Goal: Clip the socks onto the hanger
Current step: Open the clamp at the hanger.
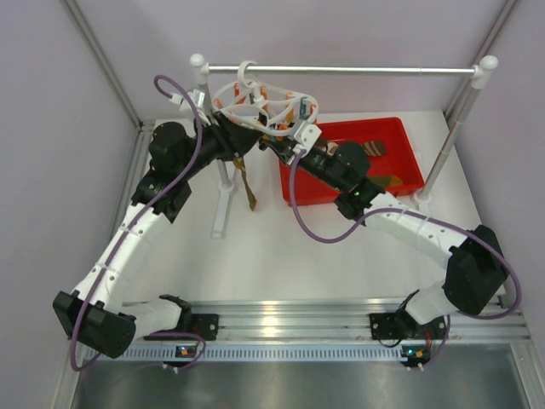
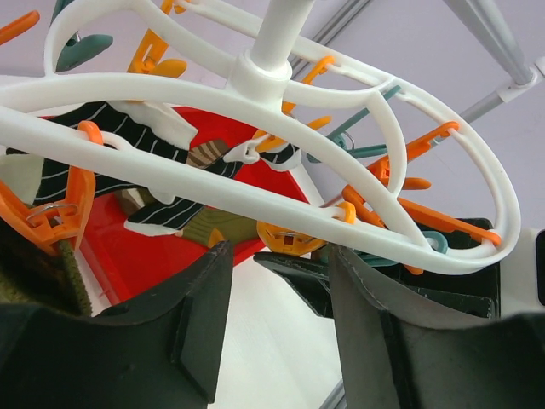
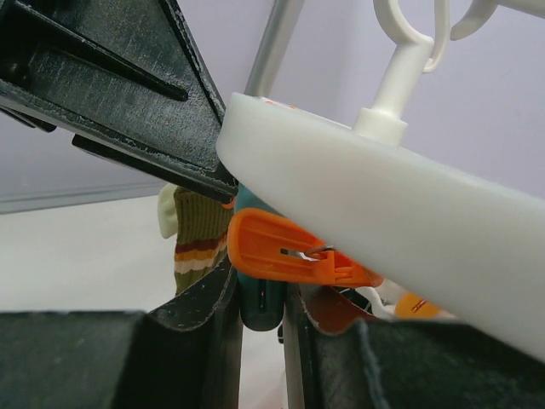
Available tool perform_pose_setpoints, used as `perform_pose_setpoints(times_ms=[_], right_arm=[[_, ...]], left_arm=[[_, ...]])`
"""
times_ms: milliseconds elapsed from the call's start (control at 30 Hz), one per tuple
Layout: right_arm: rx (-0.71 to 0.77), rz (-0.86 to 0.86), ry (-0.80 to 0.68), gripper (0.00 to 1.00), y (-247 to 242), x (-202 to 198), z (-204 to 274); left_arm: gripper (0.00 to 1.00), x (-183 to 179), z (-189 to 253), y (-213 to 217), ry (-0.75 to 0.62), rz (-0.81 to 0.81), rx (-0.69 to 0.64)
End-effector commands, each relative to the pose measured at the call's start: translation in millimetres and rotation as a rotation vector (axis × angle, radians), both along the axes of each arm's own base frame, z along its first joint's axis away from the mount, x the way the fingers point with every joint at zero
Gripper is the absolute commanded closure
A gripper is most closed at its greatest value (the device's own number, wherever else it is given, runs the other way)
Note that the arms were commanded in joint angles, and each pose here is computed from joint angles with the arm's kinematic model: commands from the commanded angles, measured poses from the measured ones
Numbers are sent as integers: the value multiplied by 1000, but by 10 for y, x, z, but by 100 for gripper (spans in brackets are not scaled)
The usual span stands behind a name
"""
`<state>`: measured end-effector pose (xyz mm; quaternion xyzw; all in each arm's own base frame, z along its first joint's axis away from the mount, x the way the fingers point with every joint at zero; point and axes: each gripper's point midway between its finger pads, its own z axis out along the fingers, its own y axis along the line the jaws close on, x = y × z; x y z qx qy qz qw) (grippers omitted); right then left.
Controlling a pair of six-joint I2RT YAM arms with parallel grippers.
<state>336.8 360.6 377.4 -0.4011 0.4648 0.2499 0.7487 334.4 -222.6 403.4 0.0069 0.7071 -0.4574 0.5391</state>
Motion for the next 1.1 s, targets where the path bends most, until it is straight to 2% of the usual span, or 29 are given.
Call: perform_pose_setpoints(times_ms=[0,333,567,800,900,933,1000,1067], right_arm=[[51,64,-63,100,35,-107,306],[43,125,-47,100,108,-188,283],[35,173,-55,100,138,-278,286],[36,199,-30,100,143,-285,269],[38,202,-25,100,136,-292,270],[39,201,-24,100,135,-290,274],[38,194,-20,99,127,-273,280],[36,182,-15,91,103,-248,278]], left_arm=[[46,29,220,-55,-58,-17,-66],[44,74,253,-77,-53,-16,-95],[51,127,250,-86,-46,-8,-117],[64,152,279,-89,-47,-10,-136],[73,162,262,-91,-37,-10,-140],[80,167,256,-93,-36,-10,-139],[87,169,250,-96,-35,-12,-139],[97,175,240,-94,-32,-12,-137]])
